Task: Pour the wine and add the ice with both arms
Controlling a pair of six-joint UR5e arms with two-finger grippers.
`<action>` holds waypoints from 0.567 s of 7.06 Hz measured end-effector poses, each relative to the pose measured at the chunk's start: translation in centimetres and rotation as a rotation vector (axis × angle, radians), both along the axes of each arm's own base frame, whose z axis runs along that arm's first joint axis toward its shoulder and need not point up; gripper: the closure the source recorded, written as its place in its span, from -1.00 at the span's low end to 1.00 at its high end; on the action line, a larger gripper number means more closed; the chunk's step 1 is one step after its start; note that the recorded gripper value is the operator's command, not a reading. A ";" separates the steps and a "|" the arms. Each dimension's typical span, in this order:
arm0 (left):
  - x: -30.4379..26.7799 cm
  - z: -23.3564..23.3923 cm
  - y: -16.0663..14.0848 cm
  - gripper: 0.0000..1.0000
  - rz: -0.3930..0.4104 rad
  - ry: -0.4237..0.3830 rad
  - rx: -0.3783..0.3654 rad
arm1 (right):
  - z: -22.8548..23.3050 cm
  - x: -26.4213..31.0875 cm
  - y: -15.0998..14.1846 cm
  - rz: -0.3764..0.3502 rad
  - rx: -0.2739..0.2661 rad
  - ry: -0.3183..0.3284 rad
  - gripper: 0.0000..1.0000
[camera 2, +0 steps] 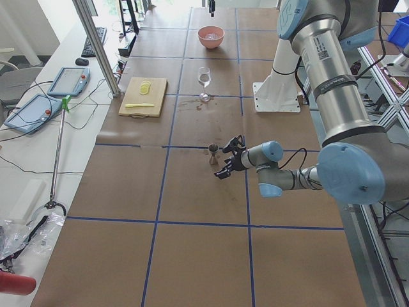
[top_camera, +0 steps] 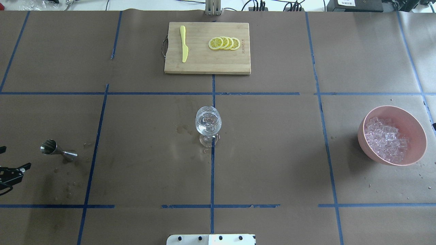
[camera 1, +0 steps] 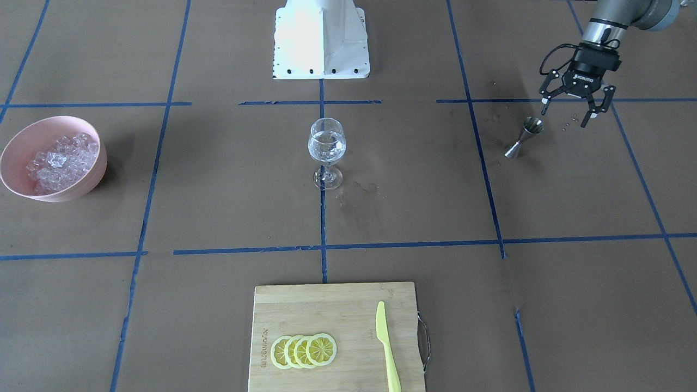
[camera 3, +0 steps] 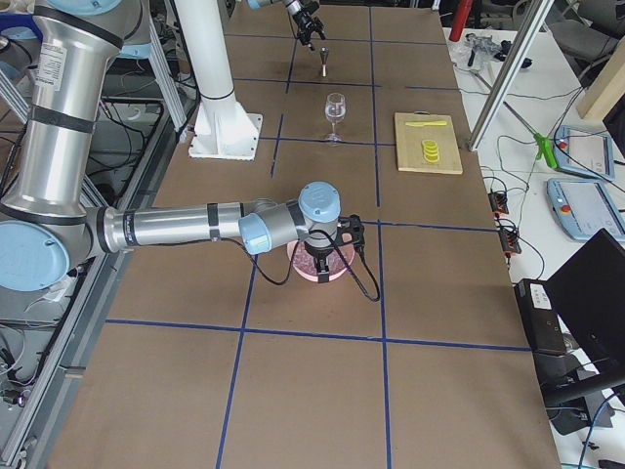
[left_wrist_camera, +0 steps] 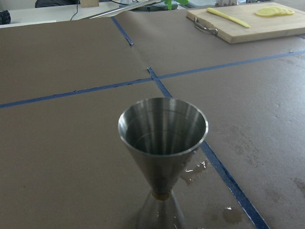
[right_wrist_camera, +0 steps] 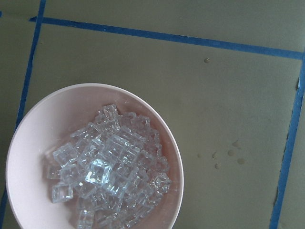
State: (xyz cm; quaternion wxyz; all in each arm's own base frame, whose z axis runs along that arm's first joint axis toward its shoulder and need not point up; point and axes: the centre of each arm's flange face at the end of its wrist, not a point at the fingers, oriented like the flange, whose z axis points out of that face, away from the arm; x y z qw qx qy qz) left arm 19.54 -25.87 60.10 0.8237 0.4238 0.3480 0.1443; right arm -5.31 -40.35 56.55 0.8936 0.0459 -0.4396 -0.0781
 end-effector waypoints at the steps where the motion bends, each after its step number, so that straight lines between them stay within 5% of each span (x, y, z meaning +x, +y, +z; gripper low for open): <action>1: -2.1 0.5 -1.0 -0.98 0.035 -0.045 0.027 | -0.4 -1.4 0.1 -0.002 -0.011 -0.008 -1.00; 4: -7.5 2.8 -3.3 -0.98 0.105 -0.133 0.076 | -1.7 -9.0 1.1 0.097 -0.081 0.018 -0.89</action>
